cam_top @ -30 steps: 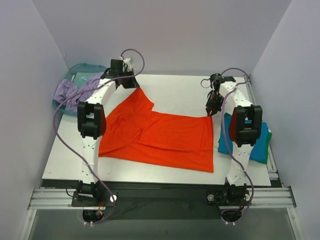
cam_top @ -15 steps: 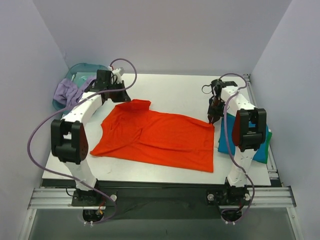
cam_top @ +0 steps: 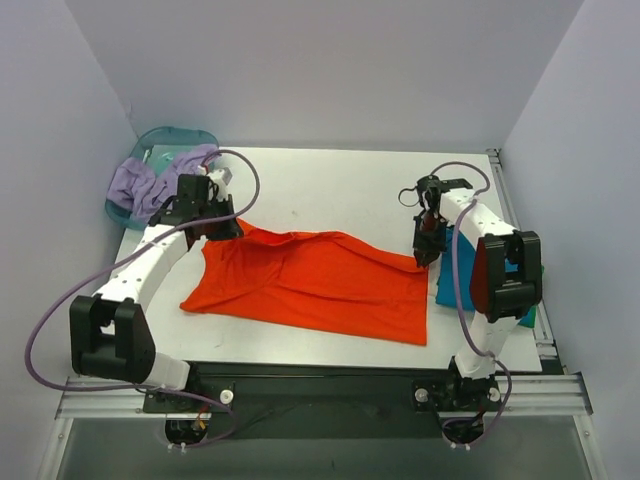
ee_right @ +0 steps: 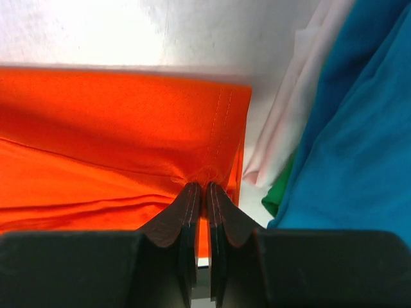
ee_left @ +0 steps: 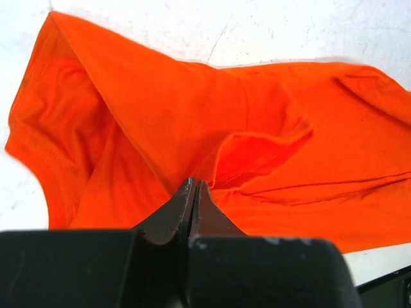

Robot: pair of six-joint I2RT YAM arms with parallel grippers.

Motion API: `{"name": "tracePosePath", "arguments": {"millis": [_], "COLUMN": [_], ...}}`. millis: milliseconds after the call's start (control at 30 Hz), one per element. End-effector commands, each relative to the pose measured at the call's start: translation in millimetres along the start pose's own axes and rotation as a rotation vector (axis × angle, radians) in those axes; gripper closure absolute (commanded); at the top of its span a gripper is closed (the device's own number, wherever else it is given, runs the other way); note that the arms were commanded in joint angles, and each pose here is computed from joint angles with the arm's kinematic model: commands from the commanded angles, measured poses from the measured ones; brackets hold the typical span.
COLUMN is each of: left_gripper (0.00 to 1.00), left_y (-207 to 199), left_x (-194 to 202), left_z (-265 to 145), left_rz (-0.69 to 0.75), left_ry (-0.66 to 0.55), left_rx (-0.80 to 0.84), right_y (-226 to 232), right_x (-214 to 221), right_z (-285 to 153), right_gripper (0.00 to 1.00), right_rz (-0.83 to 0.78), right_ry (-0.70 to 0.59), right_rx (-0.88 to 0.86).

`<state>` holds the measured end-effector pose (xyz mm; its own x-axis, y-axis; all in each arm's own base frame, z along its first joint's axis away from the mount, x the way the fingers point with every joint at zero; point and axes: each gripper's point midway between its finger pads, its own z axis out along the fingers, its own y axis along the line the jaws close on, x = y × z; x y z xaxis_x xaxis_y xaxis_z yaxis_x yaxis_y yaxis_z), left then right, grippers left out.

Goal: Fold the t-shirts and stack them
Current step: Fold the other side of the tshirt into a rectangle

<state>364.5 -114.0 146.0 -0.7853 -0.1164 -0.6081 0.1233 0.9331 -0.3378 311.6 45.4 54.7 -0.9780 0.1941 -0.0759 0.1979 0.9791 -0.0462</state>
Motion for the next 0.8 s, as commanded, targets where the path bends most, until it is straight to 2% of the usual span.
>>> {"name": "tracePosePath", "arguments": {"millis": [0, 300, 767], "left_gripper": [1.0, 1.0, 1.0], "left_y": [5, 8, 11], "left_x": [-1, 29, 65], "left_z": [-24, -58, -84], "left_rz": [-0.045, -0.101, -0.221], "left_ry": [-0.067, -0.075, -0.073], "left_rx": [-0.05, -0.086, -0.113], "right_y": [-5, -10, -19], "right_x": [14, 32, 58], "right_z": [-19, -19, -20], "right_gripper": [1.0, 1.0, 1.0], "right_rz": [-0.021, -0.022, -0.022], "right_ry": [-0.019, -0.004, 0.008], "right_rx": [0.005, 0.008, 0.019]}}
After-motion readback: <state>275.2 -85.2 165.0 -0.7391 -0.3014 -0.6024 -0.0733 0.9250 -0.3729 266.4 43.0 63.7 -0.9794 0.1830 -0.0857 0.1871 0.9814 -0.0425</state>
